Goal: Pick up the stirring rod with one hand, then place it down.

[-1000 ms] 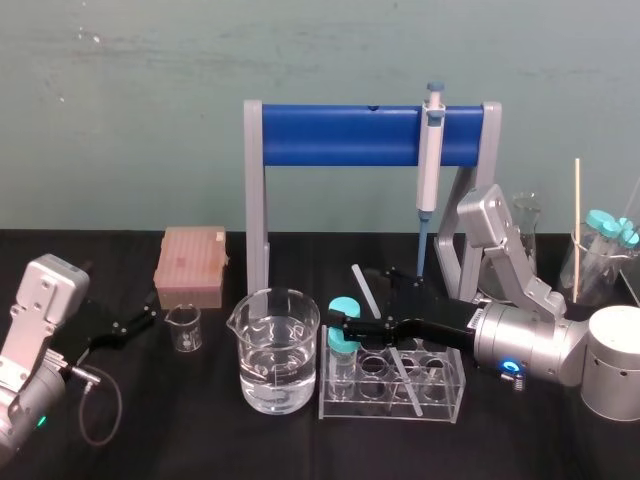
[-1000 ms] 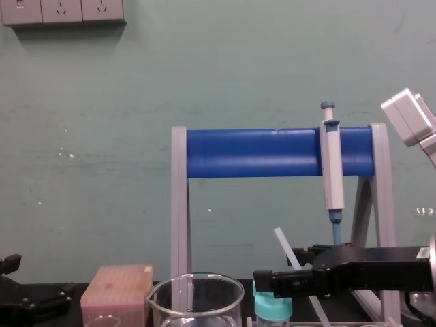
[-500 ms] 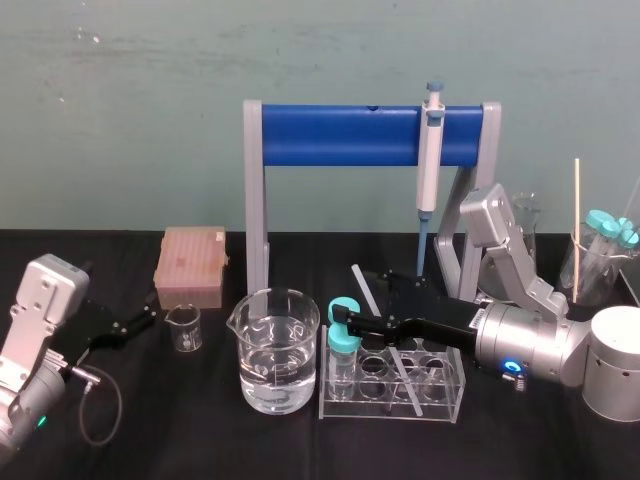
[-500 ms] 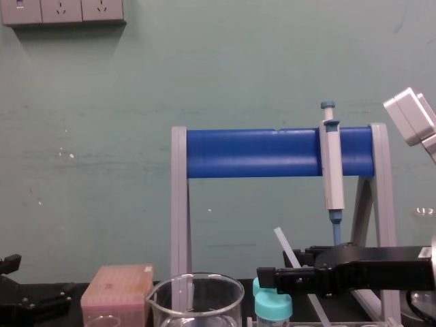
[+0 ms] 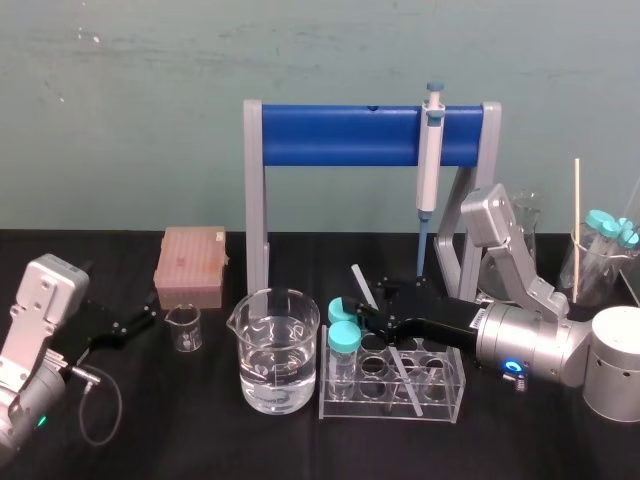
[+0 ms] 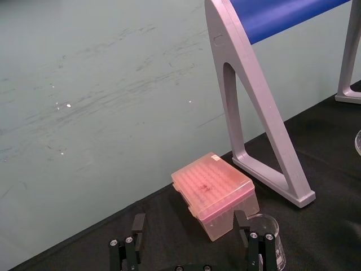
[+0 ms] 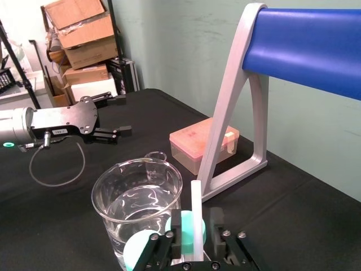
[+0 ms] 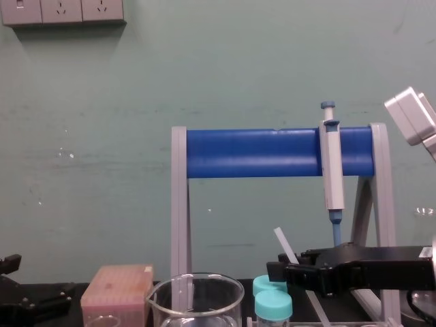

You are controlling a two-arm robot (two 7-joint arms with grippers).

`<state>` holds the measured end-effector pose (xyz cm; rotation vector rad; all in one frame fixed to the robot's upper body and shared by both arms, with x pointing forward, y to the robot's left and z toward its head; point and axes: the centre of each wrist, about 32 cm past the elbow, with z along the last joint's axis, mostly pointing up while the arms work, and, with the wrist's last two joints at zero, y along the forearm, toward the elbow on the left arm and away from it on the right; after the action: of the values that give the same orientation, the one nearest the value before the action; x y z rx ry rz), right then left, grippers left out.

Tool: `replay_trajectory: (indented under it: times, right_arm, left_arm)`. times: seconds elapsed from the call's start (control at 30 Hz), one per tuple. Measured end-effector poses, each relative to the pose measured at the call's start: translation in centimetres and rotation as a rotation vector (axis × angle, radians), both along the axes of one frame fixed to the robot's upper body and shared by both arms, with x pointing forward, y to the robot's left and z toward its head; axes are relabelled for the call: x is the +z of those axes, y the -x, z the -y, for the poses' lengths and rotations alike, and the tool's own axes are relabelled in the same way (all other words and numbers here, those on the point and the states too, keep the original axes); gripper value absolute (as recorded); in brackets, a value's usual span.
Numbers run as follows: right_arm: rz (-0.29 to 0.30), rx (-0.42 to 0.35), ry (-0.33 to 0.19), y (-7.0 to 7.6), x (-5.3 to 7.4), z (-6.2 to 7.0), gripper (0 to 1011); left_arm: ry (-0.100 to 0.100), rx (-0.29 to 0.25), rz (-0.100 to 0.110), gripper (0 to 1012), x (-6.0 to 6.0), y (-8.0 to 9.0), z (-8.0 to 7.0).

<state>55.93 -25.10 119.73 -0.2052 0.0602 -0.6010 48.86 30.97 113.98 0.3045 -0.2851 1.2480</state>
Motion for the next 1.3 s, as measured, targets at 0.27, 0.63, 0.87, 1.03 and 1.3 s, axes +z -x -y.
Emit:
replay_trajectory:
  times: [0.27,0.63,0.87,1.03,1.3]
  right_arm:
    - [0.0,-0.001,0.0,0.0,0.0,0.0,95]
    - [0.035,-0.008,-0.036,0.5,-0.3,0.1,72]
    - [0.175,-0.041,-0.094,1.8,-1.1,0.5,71]
    - [0.244,-0.061,-0.168,2.8,-1.6,1.1,71]
    - [0.267,-0.07,-0.251,4.0,-1.6,1.9,71]
  left_arm:
    - [0.0,0.0,0.0,1000,0.0,0.0,0.0]
    - [0.0,0.0,0.0,1000,0.0,0.0,0.0]
    - [0.0,0.0,0.0,1000,0.0,0.0,0.0]
    - [0.0,0.0,0.0,1000,0.0,0.0,0.0]
    - [0.0,0.0,0.0,1000,0.0,0.0,0.0]
